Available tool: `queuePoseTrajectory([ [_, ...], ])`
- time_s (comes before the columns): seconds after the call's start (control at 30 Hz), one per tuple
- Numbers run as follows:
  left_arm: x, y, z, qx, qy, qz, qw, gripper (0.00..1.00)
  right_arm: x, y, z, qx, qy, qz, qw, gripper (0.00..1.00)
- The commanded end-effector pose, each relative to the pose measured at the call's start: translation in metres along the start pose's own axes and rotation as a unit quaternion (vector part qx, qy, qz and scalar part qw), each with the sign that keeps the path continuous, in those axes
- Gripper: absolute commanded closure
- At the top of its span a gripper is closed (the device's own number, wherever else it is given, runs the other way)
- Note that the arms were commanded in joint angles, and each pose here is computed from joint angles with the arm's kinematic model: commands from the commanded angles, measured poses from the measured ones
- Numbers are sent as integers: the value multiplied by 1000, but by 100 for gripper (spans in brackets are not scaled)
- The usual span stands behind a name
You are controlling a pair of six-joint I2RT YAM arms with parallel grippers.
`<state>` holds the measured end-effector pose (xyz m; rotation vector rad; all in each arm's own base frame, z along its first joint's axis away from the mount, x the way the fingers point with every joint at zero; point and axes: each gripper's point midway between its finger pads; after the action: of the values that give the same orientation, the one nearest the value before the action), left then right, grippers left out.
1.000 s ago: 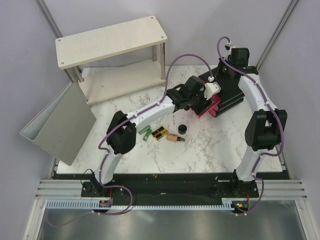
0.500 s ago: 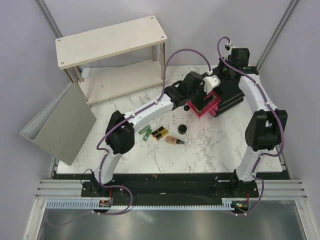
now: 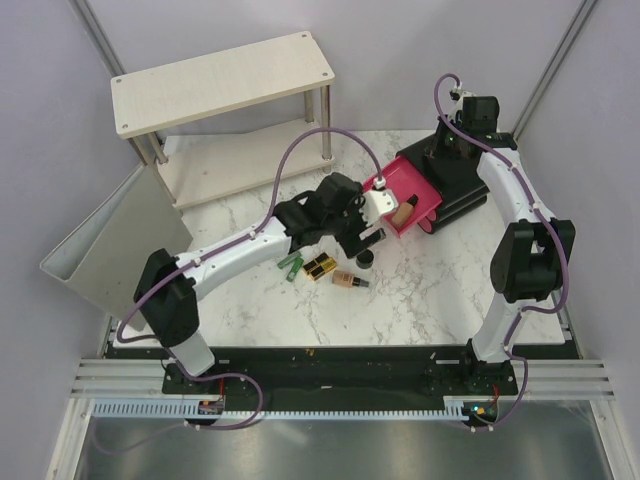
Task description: Organize the makeup
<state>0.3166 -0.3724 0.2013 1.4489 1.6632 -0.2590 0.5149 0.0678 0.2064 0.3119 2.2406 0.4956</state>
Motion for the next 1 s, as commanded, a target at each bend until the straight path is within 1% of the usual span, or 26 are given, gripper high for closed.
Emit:
queuePoseTrajectory([
  [0.0,36,-48,-18,90,15,15,996,7,68,-35,6,57,113,15,992,100],
  [0.1,49,-75,-18,146,19,-4,989,7,70,-35,7,53,117,16,992,100],
  [0.17,58,-89,-12,175,34,-21,984,7,71,-36,10,55,120,17,991,100],
  [0.2,54,-94,-11,192,30,-27,981,9,71,-36,10,54,120,18,991,100],
  [0.27,59,-103,-4,215,46,-43,974,10,71,-35,10,54,119,19,991,100],
  [0.33,54,-105,0,228,45,-54,971,12,71,-35,11,53,120,19,991,100],
  [0.43,65,-113,10,244,66,-65,965,16,71,-36,11,54,120,18,991,100],
  [0.63,102,-119,21,229,133,-79,961,18,71,-35,11,53,120,18,991,100],
  [0.8,124,-122,26,219,166,-81,958,19,74,-35,13,51,124,19,991,100],
  [0.97,142,-126,37,215,192,-83,954,23,73,-35,13,50,123,20,991,100],
])
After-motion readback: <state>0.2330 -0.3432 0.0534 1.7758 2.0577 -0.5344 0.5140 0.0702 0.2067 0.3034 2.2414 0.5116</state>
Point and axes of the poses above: each gripper's point midway between its finger pads, its own z axis out along the fingers, its own y axis along the line the jaws close on, x = y × z, and after that the axes turned 10 degrees about z, right-handed
